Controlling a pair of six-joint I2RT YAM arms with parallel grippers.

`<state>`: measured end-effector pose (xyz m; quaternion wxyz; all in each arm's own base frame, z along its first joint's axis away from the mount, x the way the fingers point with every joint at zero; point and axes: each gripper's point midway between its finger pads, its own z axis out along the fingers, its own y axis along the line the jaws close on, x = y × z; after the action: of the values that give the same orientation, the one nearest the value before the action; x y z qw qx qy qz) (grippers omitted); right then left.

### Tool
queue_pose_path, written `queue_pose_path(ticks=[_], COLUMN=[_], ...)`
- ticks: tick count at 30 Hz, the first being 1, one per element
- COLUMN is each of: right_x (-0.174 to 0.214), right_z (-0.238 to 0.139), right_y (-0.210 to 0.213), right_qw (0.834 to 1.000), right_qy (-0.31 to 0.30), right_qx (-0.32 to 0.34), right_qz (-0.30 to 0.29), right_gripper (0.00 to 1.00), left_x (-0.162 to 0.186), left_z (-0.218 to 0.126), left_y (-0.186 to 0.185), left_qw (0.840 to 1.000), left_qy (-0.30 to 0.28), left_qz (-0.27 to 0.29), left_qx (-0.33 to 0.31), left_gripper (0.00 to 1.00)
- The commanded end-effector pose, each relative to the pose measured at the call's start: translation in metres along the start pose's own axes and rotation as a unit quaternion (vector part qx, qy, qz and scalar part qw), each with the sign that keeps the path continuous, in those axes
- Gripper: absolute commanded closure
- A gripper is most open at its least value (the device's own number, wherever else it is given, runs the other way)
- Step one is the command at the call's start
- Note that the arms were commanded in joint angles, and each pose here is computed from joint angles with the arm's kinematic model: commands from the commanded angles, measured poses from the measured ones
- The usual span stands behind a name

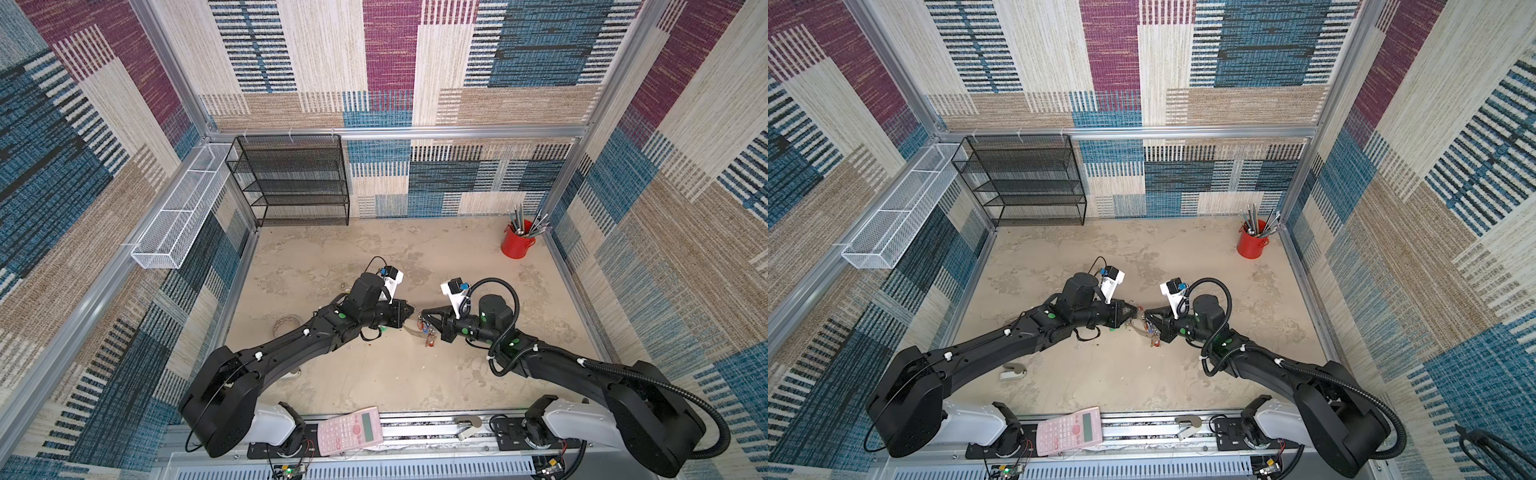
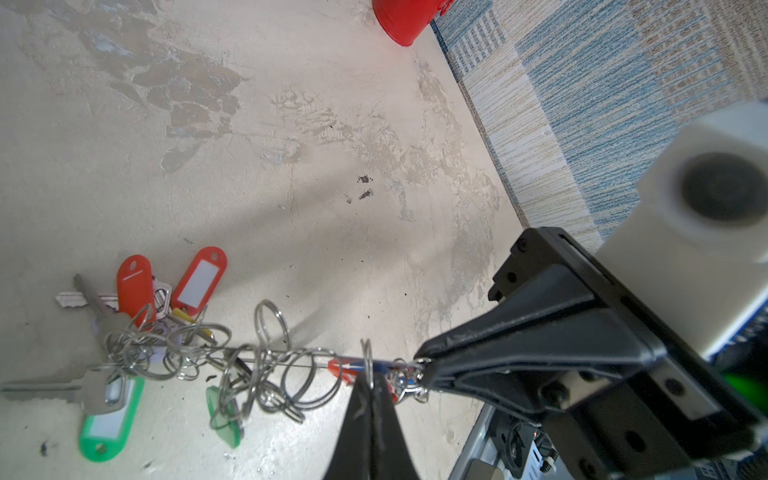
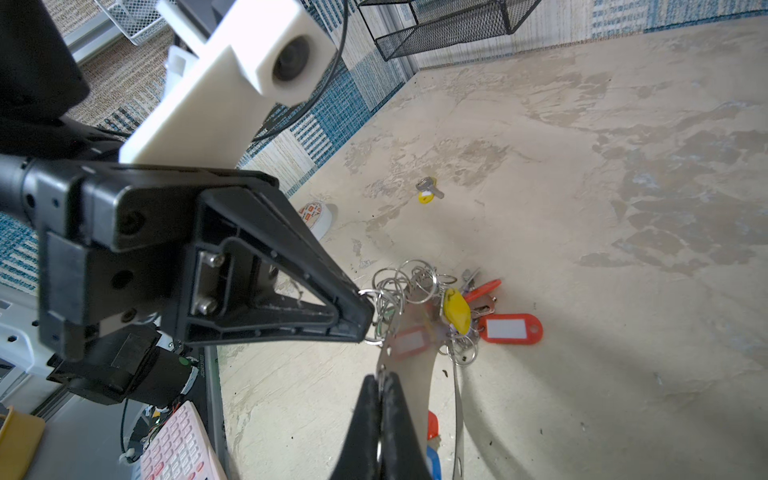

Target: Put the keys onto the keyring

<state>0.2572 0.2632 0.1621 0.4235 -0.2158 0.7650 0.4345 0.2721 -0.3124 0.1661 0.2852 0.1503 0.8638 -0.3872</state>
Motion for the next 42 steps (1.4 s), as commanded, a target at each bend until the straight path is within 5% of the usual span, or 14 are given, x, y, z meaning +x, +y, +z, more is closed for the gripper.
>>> queue_pose_path(ticks=[1,42], right_x=[0.002,0.000], right_z=[0.000,0.002], right_y=[-0.001,0.005], right_qw=[1.000,1.000], right_qy=[0.005,0.004], right_qx=[0.002,-0.016], right_qz=[0.008,0.008], right_gripper=[1.00,1.00], left_x=[-0.009,-0.007], left_z=[-0.001,0.014], left_y=[-0.008,-0.006], left_qw=[1.000,0.991], left_qy=[-0.013,-0.132], left_qz=[0.027,-0.024], left_qx=[0.007,0.023], left_gripper=[1.00,1.00])
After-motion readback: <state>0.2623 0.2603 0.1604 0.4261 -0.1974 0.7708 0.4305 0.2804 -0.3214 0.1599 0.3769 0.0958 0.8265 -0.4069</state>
